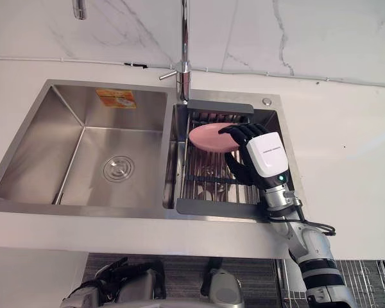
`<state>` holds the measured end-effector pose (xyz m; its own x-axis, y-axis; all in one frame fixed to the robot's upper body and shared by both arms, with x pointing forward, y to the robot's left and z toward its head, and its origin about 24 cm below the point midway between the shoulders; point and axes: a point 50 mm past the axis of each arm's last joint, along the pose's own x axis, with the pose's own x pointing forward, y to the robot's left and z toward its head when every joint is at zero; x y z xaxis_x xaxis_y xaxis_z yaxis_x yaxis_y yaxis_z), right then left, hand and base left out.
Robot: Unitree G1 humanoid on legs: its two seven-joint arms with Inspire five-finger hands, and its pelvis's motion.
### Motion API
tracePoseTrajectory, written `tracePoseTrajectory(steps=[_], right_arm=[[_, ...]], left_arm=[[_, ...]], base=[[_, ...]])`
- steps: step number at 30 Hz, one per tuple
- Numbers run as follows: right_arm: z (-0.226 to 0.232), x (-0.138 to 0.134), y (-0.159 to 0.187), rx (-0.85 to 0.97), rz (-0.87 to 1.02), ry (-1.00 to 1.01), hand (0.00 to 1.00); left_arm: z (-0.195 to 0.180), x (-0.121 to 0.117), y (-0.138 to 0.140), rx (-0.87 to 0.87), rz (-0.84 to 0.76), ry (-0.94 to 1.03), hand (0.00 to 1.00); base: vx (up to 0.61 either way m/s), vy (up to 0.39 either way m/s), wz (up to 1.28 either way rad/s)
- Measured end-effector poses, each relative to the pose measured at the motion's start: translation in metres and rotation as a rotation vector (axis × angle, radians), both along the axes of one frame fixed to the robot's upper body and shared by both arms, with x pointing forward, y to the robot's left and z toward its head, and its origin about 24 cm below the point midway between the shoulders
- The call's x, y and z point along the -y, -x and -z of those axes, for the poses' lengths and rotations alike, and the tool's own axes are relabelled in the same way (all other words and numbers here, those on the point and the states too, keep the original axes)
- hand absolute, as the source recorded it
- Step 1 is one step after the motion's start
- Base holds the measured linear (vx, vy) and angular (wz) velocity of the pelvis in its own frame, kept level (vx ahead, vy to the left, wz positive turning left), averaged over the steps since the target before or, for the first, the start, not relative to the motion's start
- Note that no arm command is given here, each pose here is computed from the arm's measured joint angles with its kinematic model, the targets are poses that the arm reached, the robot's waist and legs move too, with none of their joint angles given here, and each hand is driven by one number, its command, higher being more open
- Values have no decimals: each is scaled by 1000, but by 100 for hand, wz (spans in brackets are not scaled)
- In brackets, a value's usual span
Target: Walk over to the sink, pick up the cup, carry it to the dishwasher, place the cup inside the dishwasher, then close the dishwasher door
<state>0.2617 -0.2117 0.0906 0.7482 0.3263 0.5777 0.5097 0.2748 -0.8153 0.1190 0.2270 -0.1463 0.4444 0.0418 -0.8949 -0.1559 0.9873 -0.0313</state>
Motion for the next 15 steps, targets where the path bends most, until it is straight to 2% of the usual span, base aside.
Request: tracePoseTrajectory(steps=[9,15], right_arm=[[0,-14,-7,5,-57,76,0],[6,-2,-13,-15,34,42,0]], left_arm=[[-1,1,-2,6,18,4,100],[-1,3,-2,18,26,12,100]], base=[[-24,-22,6],[-12,-13,5]])
